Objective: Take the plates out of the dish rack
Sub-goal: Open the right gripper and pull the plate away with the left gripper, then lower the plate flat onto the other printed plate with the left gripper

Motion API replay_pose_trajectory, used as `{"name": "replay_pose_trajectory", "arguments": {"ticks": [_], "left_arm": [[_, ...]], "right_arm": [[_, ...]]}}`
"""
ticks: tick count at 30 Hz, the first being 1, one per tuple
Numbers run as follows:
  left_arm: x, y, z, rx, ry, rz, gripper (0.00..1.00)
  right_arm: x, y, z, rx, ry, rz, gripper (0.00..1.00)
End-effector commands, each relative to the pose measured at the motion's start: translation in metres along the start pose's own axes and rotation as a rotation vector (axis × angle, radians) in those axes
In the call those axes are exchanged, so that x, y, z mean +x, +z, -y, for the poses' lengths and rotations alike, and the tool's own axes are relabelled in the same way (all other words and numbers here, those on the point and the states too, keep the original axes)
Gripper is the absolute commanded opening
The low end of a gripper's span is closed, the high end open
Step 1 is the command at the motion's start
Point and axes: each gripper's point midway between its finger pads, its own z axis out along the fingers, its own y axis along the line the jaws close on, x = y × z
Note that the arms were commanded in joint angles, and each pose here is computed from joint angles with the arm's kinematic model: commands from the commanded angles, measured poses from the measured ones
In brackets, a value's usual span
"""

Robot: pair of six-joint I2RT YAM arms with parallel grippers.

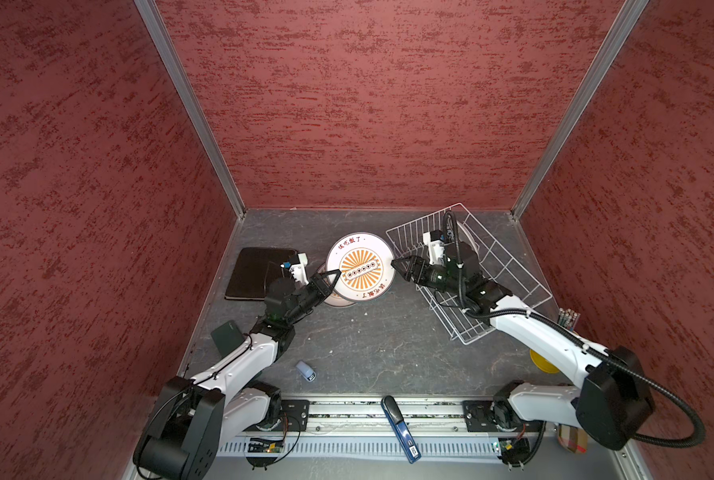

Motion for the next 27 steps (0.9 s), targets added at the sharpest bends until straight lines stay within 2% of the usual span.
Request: {"name": "replay_pose_trajectory", "arguments": {"ticks": [1,9,12,17,22,27], "left_arm": [[-0.014,-0.005,-0.003,-0.019,0.012,0.05,0.0],[-0.025,-0.01,-0.041,-0.141,-0.064,0.088,0.0],[-0.026,-0.006,-0.046,-0.158,-0.047,0.075,0.0],[-0.022,-0.005,-0.071,-0.274,-0.025,0.028,0.0],[-0.04,-0.007,-0.093,-0.309,-0.043,0.044,0.0],[-0.043,0.007,-0.099,-0.281,-0.068,-0.042,0.0]], "right_arm": [[-0.024,-0.011,-0.007,0.043,-0.041,0.083,0.83],[-0.038,-0.021,-0.007,0.1,-0.086,0.125,0.87],[-0.04,-0.027,-0.009,0.101,-0.091,0.139,0.87],[-0.037,-0.036,-0.011,0.081,-0.084,0.153,0.87],[-0.036,-0.047,-0.005,0.119,-0.106,0.168,0.88],[-0.033,-0.053,-0.001,0.136,-0.122,0.169,0.88]]}}
